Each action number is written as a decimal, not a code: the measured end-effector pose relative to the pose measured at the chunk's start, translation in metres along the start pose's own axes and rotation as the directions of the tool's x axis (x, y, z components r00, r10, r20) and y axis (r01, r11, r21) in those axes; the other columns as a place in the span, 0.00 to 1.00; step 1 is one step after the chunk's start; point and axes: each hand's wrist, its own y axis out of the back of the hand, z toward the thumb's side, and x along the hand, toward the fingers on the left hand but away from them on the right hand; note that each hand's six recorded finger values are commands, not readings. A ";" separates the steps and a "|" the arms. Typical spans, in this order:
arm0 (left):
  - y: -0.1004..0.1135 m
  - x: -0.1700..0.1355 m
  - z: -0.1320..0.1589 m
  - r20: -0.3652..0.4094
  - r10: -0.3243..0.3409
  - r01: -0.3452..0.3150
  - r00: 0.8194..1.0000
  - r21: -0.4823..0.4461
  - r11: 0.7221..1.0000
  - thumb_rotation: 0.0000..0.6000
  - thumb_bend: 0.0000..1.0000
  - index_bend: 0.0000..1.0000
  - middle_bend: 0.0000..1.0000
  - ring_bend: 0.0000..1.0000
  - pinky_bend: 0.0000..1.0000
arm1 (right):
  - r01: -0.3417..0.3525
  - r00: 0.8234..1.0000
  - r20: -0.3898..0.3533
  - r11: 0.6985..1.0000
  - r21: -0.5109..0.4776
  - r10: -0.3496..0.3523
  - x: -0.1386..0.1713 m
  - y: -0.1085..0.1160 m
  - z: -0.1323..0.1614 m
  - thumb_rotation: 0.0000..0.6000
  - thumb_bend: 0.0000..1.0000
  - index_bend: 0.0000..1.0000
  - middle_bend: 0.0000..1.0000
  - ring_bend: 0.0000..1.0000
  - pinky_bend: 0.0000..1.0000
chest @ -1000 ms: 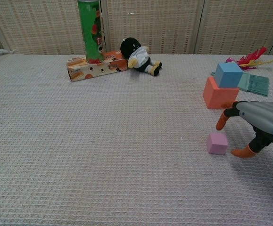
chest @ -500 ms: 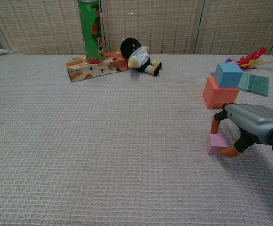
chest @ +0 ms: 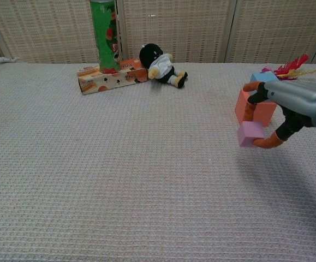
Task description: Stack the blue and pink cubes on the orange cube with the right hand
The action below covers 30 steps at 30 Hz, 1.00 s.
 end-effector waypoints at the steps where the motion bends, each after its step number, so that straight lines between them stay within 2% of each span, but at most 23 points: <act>1: -0.001 0.000 0.000 -0.001 -0.001 0.001 1.000 0.002 1.000 1.00 0.44 0.02 0.00 0.00 0.17 | 0.015 1.000 -0.010 1.000 0.003 -0.015 -0.002 0.013 0.001 1.00 0.16 0.50 0.03 0.00 0.00; 7: -0.006 0.003 0.002 -0.004 -0.014 0.014 1.000 0.013 1.000 1.00 0.44 0.02 0.00 0.00 0.17 | 0.056 0.998 -0.034 0.997 0.047 -0.054 -0.016 0.073 0.002 1.00 0.16 0.50 0.03 0.00 0.00; 10: -0.008 0.004 0.003 -0.004 -0.020 0.020 1.000 0.019 1.000 1.00 0.44 0.02 0.00 0.00 0.17 | 0.060 0.998 -0.041 0.996 0.071 -0.057 -0.025 0.097 0.002 1.00 0.16 0.50 0.03 0.00 0.00; 13: -0.010 0.005 0.002 -0.008 -0.025 0.026 1.000 0.022 0.999 1.00 0.44 0.02 0.00 0.00 0.17 | 0.046 0.998 -0.042 0.996 0.077 -0.043 -0.035 0.111 -0.001 1.00 0.16 0.50 0.03 0.00 0.00; 19: -0.013 0.007 0.001 -0.018 -0.030 0.031 0.999 0.033 0.999 1.00 0.44 0.02 0.00 0.00 0.17 | -0.003 0.999 -0.036 0.998 0.058 0.005 -0.062 0.121 -0.013 1.00 0.17 0.51 0.03 0.00 0.00; 30: -0.018 0.012 -0.003 -0.046 -0.035 0.038 0.998 0.051 0.998 1.00 0.44 0.02 0.00 0.00 0.17 | -0.042 0.999 0.019 0.996 0.081 0.041 -0.110 0.137 -0.053 1.00 0.18 0.53 0.03 0.00 0.00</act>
